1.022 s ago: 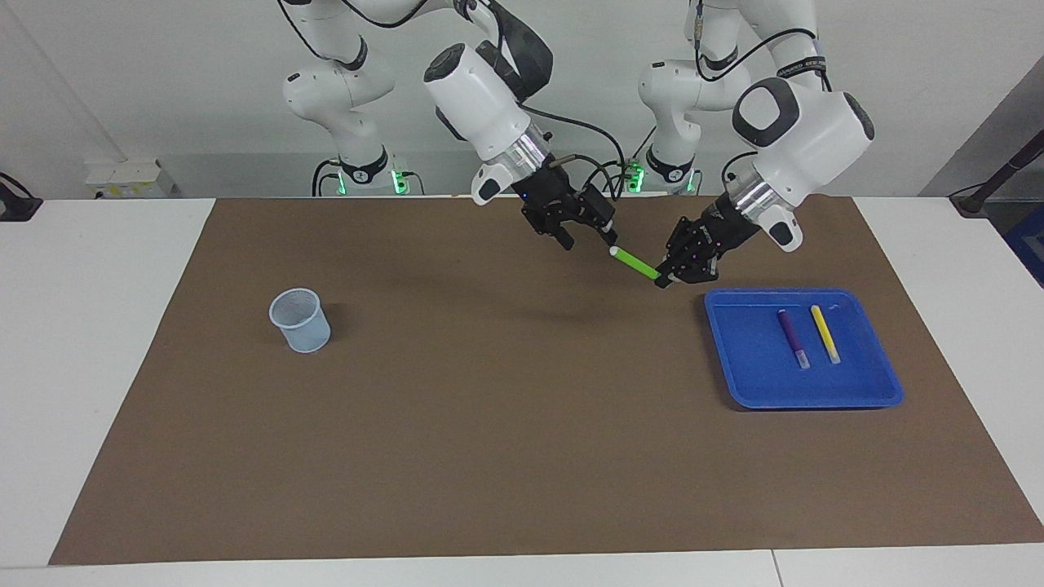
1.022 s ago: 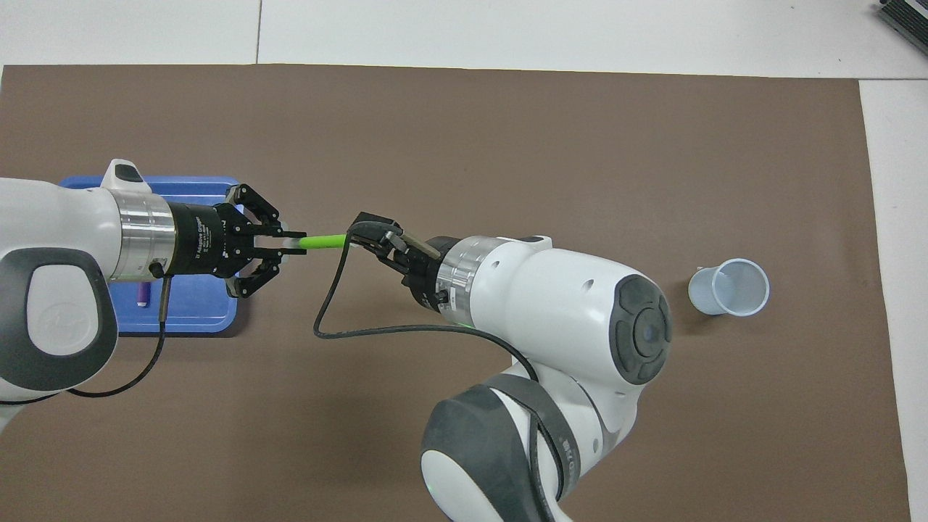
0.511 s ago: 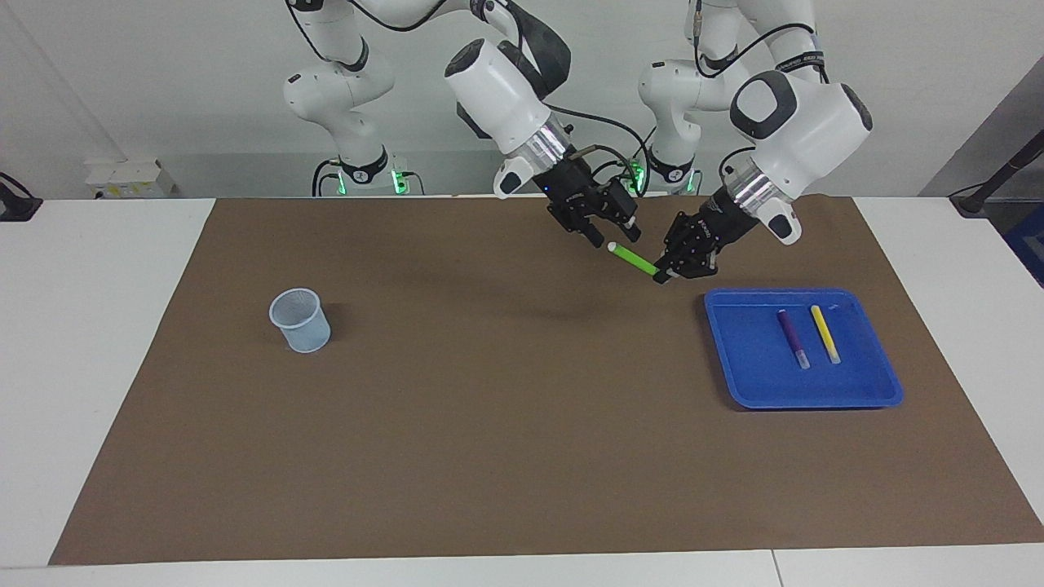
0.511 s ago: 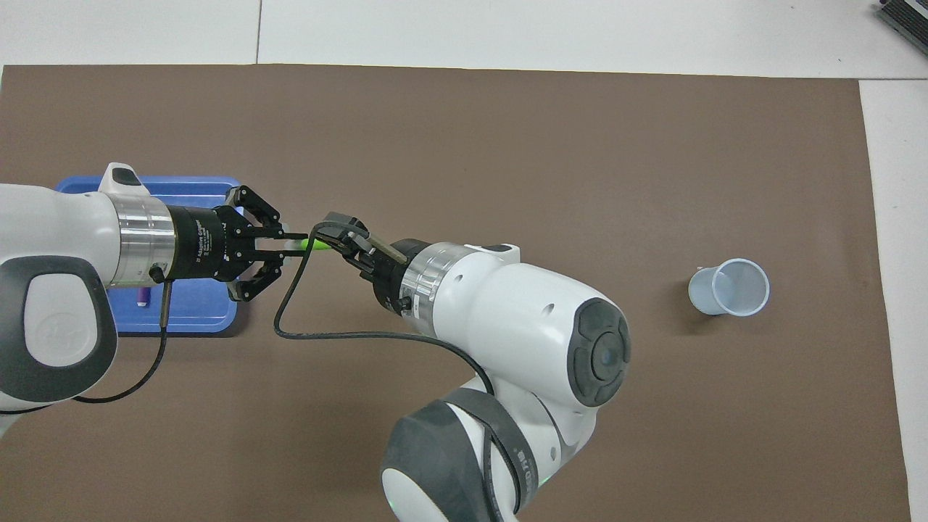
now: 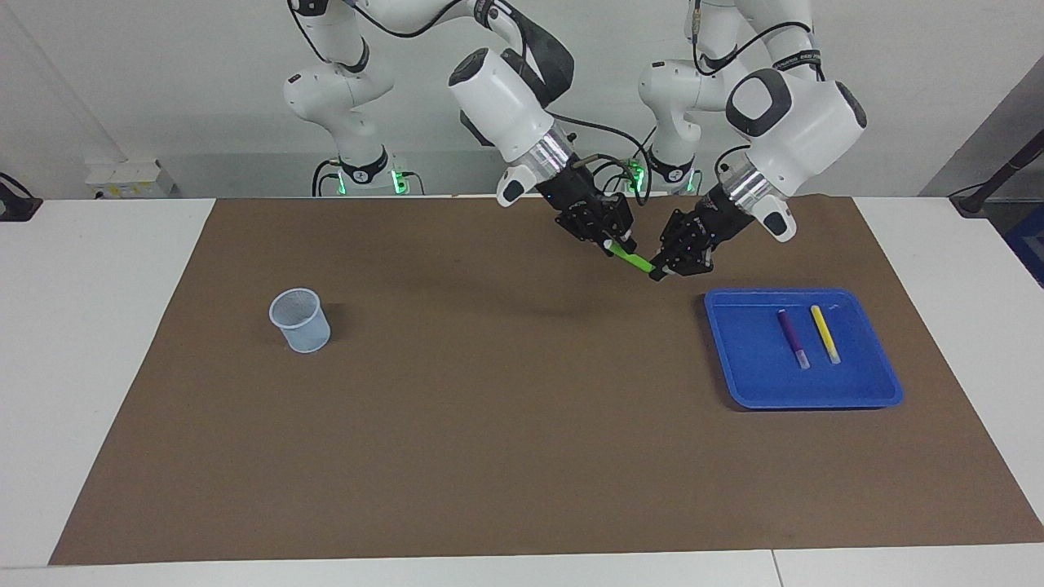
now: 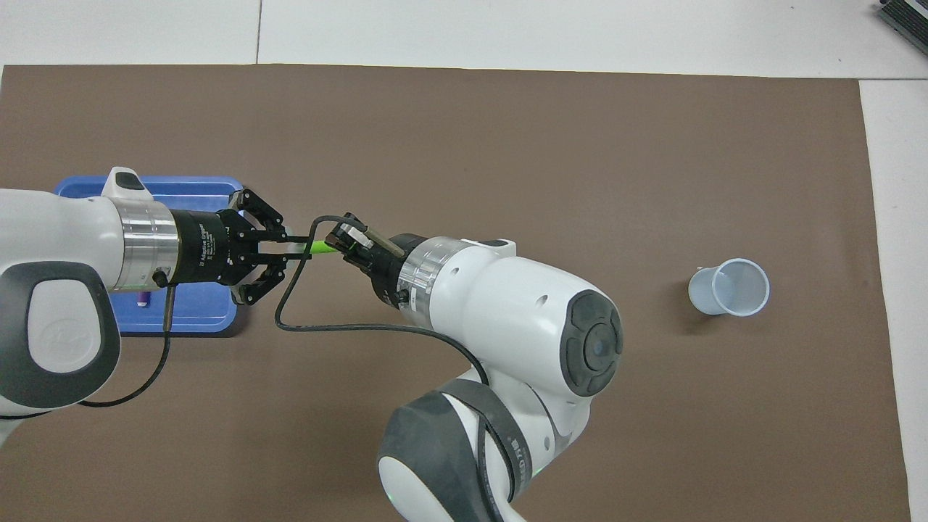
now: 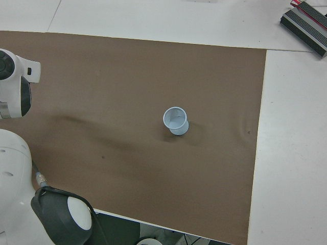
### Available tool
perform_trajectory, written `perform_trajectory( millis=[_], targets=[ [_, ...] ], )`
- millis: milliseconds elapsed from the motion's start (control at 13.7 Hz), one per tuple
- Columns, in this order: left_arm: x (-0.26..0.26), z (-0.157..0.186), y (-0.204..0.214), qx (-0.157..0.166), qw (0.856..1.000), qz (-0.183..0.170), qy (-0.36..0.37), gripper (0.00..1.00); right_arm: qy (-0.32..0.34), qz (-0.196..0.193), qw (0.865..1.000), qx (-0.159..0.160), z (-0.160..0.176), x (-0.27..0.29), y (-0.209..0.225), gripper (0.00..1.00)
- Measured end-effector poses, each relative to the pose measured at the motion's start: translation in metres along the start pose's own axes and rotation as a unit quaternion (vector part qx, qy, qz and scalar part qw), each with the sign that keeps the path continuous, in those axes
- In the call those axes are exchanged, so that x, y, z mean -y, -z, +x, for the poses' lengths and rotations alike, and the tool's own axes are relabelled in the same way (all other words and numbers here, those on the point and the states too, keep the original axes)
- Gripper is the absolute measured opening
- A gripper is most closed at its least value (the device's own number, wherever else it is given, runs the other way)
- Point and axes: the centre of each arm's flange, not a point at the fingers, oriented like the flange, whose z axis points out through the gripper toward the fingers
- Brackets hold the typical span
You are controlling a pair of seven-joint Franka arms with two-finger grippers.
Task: Transfer and insert pens with both arms
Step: 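Grasp the green pen tip with the right gripper, then open the left gripper, then carry the green pen with the right gripper and insert it into the cup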
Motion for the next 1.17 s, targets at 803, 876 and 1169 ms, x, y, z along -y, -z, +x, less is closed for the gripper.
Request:
perform_trajectory(
  millis=[803, 876, 1169],
  targets=[
    [0.001, -0.006, -0.003, -0.002, 1.000, -0.009, -0.003, 0.31, 0.094, -0.026, 0.995, 0.012, 0.014, -0.008, -0.001, 0.18],
    [0.001, -0.010, -0.002, -0.003, 1.000, -0.018, -0.005, 0.44, 0.120, -0.041, 0.992, 0.019, 0.026, -0.014, -0.001, 0.18],
    [0.007, -0.015, 0.005, -0.004, 0.999, -0.031, -0.007, 0.89, 0.237, -0.128, 0.963, 0.030, 0.076, -0.038, 0.010, 0.18]
  ],
)
